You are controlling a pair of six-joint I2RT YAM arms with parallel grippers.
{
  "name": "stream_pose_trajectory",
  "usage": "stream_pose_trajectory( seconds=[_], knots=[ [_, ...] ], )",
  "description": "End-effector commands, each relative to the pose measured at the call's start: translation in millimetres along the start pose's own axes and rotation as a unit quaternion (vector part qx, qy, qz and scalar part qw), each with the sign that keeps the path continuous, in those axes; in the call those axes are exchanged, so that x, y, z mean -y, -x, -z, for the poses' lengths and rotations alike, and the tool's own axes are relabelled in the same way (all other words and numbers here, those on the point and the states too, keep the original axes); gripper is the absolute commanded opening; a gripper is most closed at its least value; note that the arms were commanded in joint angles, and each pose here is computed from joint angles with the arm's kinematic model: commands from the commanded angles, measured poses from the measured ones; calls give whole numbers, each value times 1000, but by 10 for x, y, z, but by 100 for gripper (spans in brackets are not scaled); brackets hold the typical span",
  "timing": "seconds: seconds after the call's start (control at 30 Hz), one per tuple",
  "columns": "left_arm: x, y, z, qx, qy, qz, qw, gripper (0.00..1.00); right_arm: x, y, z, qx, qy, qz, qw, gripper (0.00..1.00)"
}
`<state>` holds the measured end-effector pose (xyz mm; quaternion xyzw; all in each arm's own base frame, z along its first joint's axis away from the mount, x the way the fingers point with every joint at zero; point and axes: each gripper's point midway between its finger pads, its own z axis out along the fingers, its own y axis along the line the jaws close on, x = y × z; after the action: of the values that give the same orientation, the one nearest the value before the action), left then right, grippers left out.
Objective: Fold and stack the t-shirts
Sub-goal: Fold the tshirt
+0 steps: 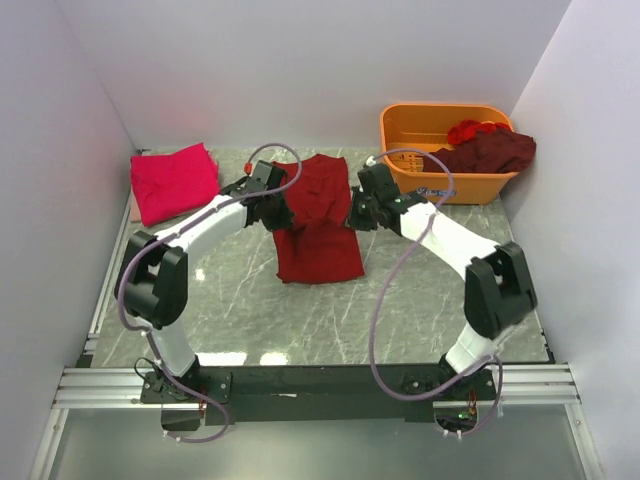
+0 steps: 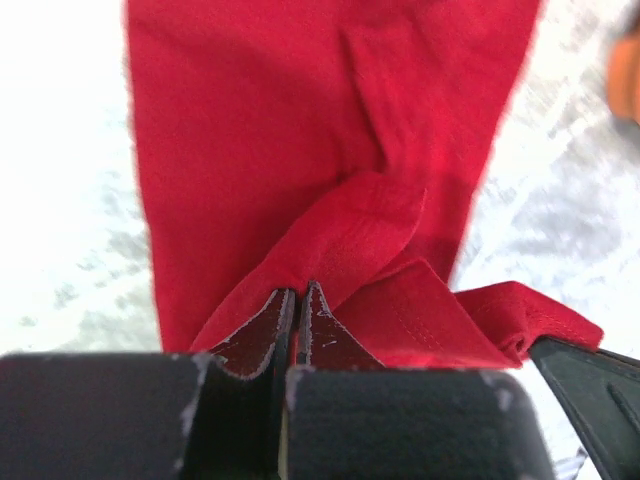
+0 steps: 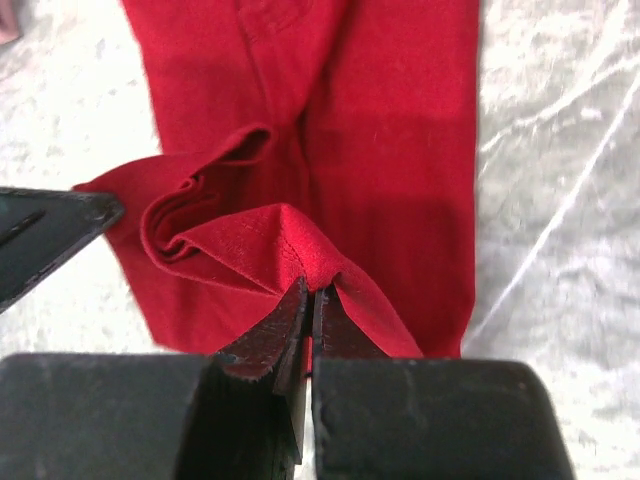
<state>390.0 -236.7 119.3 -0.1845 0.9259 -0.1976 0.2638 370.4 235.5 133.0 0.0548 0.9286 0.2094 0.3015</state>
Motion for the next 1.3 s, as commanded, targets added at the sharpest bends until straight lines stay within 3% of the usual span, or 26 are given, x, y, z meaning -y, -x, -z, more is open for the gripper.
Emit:
stream_pose_trajectory(
  seconds=[0.0,0.4,0.47,0.5,0.53,0.6,0.63,0.67,0.83,1.13,1.27],
  knots=[
    [18,272,-29,31,2,-3,1000,1,-35,234,-83,15,1,4,1000,0],
    [-22,562,-476,40,15,-19,999,1,84,471,-554,5,-22,-4,1000,0],
    [-38,578,-540,35,16,-18,999,6,147,469,-666,-5,-28,-7,1000,3],
    [-42,590,-552,35,17,-18,999,15,143,518,-675,-5,-30,-9,999,13],
    [-75,597,-565,34,24,-19,999,33,165,502,-731,-14,-28,-8,999,22],
    [-82,684,-525,47,35,-19,998,61,138,546,-733,-18,-22,-1,1000,45],
    [-68,718,-453,54,35,-20,998,87,124,564,-714,-18,-19,2,1000,49],
    [-82,703,-429,54,35,-19,998,99,117,566,-689,-19,-18,6,1000,52],
    [-60,499,-124,40,-8,-12,999,99,146,377,-387,-18,-2,3,1000,54],
    [-630,-434,193,-28,-31,-8,999,99,326,-463,50,-63,52,-20,996,54],
    [-587,-699,263,-54,-90,-25,994,99,482,-621,64,-71,31,-23,997,54]
  ],
)
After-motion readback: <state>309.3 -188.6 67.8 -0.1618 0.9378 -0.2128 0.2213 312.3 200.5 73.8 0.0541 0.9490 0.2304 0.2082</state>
